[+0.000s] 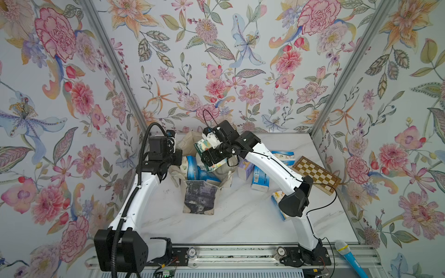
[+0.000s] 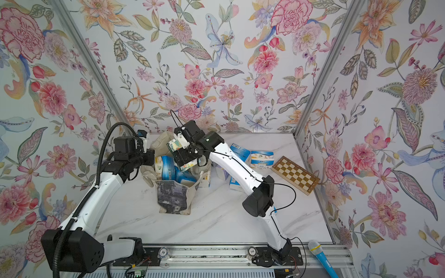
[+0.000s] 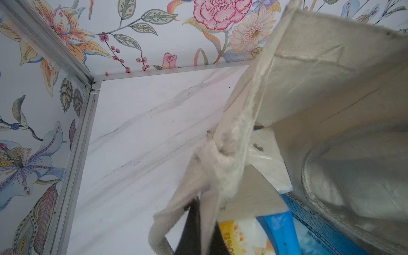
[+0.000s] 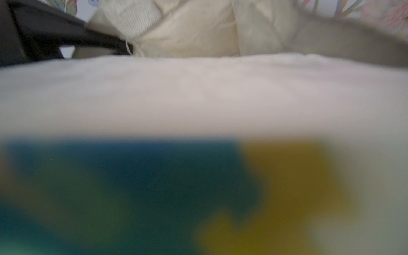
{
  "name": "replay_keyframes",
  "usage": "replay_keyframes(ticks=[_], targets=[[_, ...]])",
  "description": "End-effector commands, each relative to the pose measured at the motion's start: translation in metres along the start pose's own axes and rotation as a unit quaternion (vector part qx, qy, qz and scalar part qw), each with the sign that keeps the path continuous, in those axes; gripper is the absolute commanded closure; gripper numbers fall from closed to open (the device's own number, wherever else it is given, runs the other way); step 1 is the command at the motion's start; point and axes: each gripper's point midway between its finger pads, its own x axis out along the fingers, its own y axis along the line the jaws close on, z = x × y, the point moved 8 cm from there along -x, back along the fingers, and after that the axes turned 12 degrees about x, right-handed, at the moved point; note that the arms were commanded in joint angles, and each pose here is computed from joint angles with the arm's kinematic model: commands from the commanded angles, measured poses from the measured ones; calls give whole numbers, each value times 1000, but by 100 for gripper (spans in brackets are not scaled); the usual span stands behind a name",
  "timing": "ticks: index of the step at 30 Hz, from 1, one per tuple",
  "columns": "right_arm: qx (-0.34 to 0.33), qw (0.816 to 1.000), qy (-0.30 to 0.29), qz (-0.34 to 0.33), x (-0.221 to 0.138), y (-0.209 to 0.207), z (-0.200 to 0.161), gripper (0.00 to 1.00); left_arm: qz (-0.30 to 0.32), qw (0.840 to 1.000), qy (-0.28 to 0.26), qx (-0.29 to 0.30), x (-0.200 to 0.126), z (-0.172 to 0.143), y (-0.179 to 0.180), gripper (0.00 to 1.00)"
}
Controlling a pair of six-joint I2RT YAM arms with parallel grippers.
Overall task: Put tissues into the canvas bag
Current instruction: Place the pack of facial tissues in the canvas bag.
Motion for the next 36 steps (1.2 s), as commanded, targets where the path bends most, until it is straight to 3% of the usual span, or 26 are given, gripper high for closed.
replay_keyframes(ticks=[1, 7, 15, 29, 33, 36], targets=[[-8, 1000, 14, 13, 3, 1, -4, 12, 13, 1000, -9, 1, -6, 7, 6, 100], [-10, 999, 21, -35, 36, -11, -5, 1, 9, 1000, -11, 0, -2, 11, 7, 100], [-11, 998, -20, -55, 41, -13, 14, 0, 10, 1000, -3, 4, 0, 9, 7, 100], [-23, 988, -128, -86, -76, -23, 31, 0, 22, 1000, -13, 0, -2, 6, 8, 100], [12, 979, -153, -133, -103, -51, 19, 0, 25, 1000, -15, -1, -3, 5, 8, 100], [63, 975, -138, -164, -115, -85, -4, 0, 25, 1000, -15, -1, -3, 4, 8, 100]])
